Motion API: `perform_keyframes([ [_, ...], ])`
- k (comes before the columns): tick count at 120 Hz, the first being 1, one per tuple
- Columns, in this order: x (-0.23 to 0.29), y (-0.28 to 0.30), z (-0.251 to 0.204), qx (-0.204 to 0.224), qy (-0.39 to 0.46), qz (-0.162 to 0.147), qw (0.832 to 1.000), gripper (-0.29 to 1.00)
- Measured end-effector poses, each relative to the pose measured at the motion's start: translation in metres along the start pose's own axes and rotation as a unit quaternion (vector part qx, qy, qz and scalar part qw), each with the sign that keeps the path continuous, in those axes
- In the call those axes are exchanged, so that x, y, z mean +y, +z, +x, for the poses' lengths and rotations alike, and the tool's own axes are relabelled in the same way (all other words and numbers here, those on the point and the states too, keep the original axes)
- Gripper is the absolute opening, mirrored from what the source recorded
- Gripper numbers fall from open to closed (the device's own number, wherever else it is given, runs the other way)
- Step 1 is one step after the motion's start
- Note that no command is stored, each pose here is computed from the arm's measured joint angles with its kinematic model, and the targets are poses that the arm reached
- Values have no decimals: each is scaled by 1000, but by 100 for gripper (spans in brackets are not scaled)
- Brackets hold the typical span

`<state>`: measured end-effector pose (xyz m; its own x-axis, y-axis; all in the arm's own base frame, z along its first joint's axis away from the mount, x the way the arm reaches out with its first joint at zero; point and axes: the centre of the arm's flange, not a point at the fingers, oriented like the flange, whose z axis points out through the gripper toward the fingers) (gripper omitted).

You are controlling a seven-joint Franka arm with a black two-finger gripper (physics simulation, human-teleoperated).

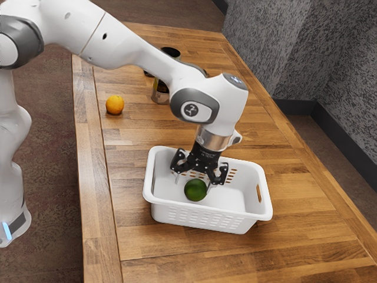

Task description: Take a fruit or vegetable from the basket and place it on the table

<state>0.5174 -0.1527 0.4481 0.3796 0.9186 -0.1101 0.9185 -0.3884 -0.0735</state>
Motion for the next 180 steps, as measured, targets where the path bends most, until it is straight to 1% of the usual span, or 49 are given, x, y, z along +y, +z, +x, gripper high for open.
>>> perform_keyframes([
  [39, 2, 9, 17, -13, 0, 3, 1000, 70],
  [84, 6, 11, 34, -15, 1, -10, 1000, 70],
  [99, 8, 14, 30, -17, 6, -12, 1000, 70],
  [144, 14, 17, -1, -14, 44, -12, 999, 70],
  [159, 15, 19, 1, -14, 44, -12, 999, 70],
  [180, 16, 27, 17, -15, 32, -11, 999, 70],
])
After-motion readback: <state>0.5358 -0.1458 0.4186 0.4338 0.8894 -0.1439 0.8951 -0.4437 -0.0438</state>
